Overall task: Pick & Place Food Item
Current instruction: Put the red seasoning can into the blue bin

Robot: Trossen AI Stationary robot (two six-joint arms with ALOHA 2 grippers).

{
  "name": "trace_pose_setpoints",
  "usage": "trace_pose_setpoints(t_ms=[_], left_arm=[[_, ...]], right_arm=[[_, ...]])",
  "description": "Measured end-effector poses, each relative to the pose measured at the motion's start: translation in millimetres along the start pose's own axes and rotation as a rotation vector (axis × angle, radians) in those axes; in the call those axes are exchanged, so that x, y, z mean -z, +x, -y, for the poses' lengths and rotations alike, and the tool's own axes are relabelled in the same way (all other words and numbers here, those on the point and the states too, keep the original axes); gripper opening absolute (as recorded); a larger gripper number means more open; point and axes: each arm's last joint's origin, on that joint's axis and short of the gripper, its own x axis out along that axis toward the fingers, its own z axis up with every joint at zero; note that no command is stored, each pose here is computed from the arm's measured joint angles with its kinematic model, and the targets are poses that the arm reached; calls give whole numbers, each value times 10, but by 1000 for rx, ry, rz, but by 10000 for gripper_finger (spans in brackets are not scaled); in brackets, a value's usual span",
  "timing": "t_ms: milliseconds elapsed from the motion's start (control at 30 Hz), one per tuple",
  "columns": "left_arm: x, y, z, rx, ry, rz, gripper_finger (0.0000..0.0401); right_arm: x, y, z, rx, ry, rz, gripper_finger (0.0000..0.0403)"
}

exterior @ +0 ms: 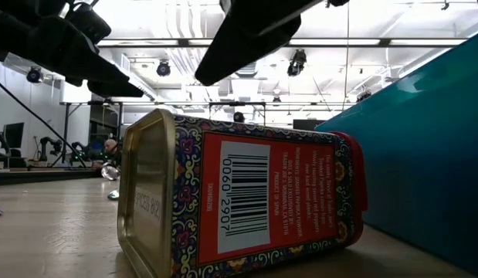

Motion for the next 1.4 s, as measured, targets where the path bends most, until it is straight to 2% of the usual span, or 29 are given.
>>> trace_pose_setpoints(t_ms=[500, 1400], left_arm=[[15, 0, 0, 0, 2, -15, 393], [19, 0, -1, -1, 0, -19, 392]], right_arm=[[130, 277, -73, -17, -64, -46, 400], [208, 376, 40, -62, 10, -44, 400]])
